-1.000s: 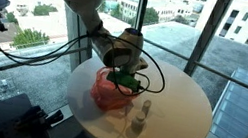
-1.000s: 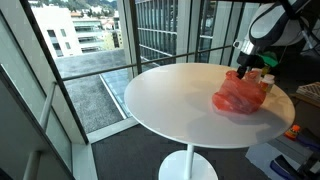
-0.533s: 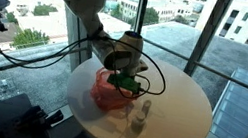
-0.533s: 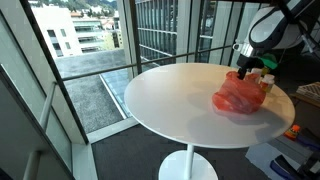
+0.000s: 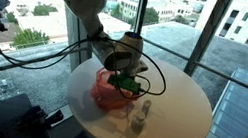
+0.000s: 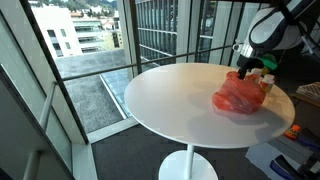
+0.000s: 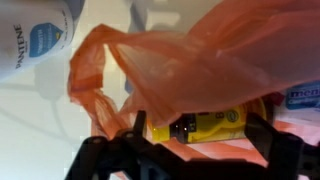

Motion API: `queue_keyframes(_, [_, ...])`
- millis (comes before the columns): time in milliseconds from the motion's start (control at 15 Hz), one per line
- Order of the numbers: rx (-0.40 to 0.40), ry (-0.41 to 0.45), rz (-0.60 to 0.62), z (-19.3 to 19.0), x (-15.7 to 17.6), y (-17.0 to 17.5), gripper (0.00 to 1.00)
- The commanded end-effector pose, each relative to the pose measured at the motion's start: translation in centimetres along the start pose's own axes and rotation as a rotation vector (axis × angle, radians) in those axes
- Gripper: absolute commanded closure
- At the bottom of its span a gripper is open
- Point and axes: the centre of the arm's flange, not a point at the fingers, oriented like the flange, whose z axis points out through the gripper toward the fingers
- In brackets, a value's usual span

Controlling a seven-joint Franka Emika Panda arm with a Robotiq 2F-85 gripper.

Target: Pick up the brown medicine bottle with a yellow lid and put it on the table

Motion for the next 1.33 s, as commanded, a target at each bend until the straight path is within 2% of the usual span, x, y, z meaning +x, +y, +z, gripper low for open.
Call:
queue_keyframes(0, [-0.005, 0.011, -0.012, 0.4, 0.5, 0.5, 0.0])
queue_keyframes(400, [-0.01, 0.008, 0.007, -0.7, 0.3, 0.3, 0.0])
queue_keyframes(933, [-0.068, -0.03, 0.15, -2.4, -0.2, -0.2, 0.0])
queue_keyframes(1267, [-0.061, -0.052, 0.222, -2.6, 0.1, -1.5, 0.0])
